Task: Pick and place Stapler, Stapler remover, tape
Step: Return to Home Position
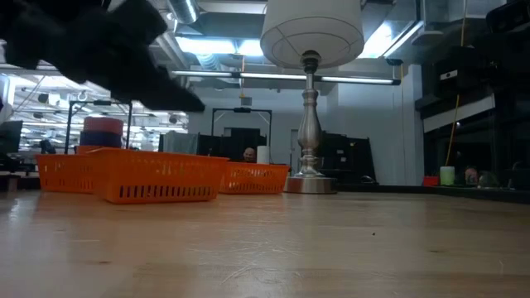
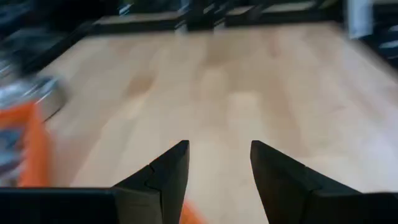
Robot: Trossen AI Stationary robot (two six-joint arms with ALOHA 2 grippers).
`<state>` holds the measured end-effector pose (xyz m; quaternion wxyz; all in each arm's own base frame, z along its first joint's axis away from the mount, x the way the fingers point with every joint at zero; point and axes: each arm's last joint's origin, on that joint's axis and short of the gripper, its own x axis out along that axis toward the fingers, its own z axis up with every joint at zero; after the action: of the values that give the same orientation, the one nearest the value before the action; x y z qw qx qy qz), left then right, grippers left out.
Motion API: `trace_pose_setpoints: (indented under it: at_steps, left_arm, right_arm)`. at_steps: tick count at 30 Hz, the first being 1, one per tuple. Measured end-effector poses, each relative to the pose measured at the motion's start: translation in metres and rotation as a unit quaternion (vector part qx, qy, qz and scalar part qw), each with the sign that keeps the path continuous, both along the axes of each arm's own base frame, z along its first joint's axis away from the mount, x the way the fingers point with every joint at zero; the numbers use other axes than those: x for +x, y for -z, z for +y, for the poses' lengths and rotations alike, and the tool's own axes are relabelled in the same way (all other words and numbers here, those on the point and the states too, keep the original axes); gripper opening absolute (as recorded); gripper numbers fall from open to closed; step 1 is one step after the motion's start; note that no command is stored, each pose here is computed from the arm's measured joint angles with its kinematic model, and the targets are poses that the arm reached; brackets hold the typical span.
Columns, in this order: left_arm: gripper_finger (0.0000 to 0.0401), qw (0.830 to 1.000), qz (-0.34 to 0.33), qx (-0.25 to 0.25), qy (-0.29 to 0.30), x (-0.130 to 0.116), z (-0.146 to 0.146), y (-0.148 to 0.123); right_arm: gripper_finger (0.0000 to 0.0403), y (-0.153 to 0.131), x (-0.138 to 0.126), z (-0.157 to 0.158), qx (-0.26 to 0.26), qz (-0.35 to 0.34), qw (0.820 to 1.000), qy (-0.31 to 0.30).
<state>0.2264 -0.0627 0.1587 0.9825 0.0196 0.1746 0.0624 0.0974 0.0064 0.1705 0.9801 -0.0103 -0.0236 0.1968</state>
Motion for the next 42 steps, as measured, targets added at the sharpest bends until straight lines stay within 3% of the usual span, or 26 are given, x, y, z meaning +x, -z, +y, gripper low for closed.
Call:
trace_pose_setpoints:
  at_steps: [2,8,14,19,27,42]
  left_arm:
    - [0.0169,0.999,-0.020,-0.005,0.034,-0.001,0.006,0.001]
    - [0.0169,0.996,-0.068,-0.060,0.016,-0.030,0.034,0.025]
    - [0.0169,0.988,-0.131,-0.083,0.011,-0.057,0.042,0.031]
    - [0.0169,0.992,-0.105,-0.066,-0.021,-0.061,0.045,0.033]
    - [0.0169,0.990,-0.140,-0.020,-0.015,-0.071,0.047,0.013]
    - [0.0169,0.994,-0.106,-0.023,-0.005,-0.100,0.051,0.006]
  right_arm:
    - [0.0129,0.000,0.000,0.000,0.000,0.000,1.000,0.000]
    - [0.0129,0.000,0.000,0.000,0.000,0.000,1.000,0.000]
    - [0.0129,0.000,0.000,0.000,0.000,0.000,1.000,0.000]
    - [0.0129,0.000,0.000,0.000,0.000,-0.001,1.000,0.000]
    - [0.0129,0.000,0.000,0.000,0.000,0.000,1.000,0.000]
    - [0.0129,0.000,0.000,0.000,0.000,0.000,1.000,0.000]
